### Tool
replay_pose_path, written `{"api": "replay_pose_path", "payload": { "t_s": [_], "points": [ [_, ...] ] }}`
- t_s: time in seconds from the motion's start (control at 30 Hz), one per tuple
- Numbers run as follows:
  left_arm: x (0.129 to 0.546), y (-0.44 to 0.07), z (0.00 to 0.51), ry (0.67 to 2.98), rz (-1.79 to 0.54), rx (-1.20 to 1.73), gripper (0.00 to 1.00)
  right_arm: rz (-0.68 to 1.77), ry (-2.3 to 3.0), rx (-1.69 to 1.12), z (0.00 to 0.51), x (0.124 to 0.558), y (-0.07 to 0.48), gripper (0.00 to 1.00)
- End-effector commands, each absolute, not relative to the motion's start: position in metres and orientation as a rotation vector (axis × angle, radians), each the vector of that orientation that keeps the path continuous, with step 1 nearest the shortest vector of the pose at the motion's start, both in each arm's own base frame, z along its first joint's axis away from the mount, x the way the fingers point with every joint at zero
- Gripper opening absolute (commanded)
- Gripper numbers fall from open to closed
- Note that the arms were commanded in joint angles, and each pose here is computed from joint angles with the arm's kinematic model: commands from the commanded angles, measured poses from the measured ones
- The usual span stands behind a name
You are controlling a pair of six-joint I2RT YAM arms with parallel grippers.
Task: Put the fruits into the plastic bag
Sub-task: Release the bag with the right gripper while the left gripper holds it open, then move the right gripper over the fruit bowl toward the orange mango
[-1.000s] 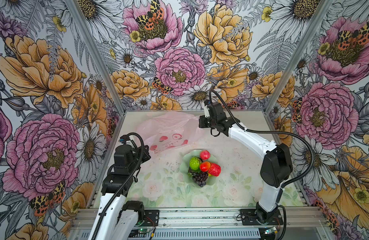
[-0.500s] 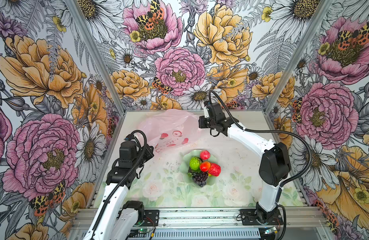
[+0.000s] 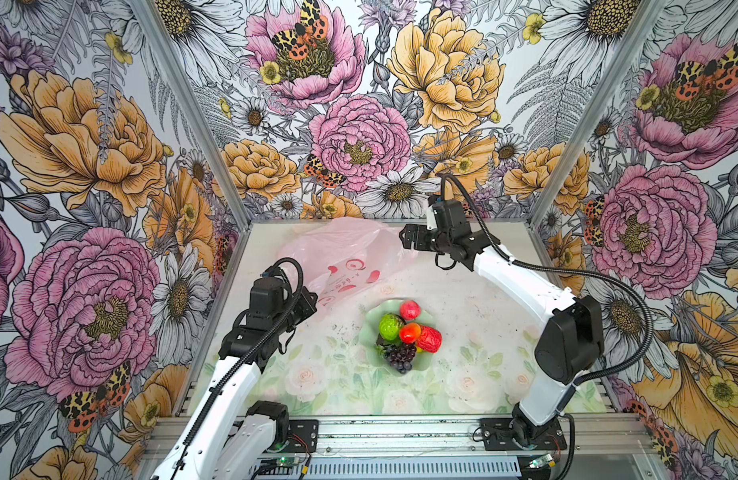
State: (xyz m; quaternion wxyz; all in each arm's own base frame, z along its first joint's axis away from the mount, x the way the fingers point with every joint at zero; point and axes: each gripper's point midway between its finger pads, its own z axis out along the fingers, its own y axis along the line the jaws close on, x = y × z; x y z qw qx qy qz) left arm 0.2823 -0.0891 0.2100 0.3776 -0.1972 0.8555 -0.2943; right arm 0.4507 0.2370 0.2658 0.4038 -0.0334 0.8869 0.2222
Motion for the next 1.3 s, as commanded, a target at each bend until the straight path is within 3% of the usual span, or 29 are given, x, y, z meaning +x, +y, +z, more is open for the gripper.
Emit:
{"api": "replay_pose_path", "payload": {
  "t_s": [0.0, 0.23, 0.4, 0.7, 1.0, 1.27],
  "points": [
    [0.288, -0.090, 0.224, 2.151, -0.752, -0.502, 0.00, 0.580, 2.179, -0.065, 0.312, 0.428, 0.217, 0.99],
    [0.288, -0.095, 0.229, 2.146, -0.758, -0.483, 0.00, 0.640, 2.147, -0.070, 0.361, 0.378, 0.191, 0.98],
    [0.286, -0.101, 0.230, 2.157, -0.786, -0.454, 0.00, 0.676, 2.255, -0.095, 0.367, 0.336, 0.183, 0.97],
    [0.284, -0.106, 0.233, 2.175, -0.796, -0.413, 0.00, 0.783, 2.535, -0.182, 0.341, 0.269, 0.190, 0.95],
    [0.276, -0.106, 0.229, 2.195, -0.794, -0.399, 0.00, 0.581, 2.777, -0.430, 0.307, 0.228, 0.198, 0.94],
    [0.269, -0.105, 0.228, 2.194, -0.800, -0.402, 0.00, 0.440, 2.793, -0.639, 0.287, 0.221, 0.215, 0.95]
  ]
}}
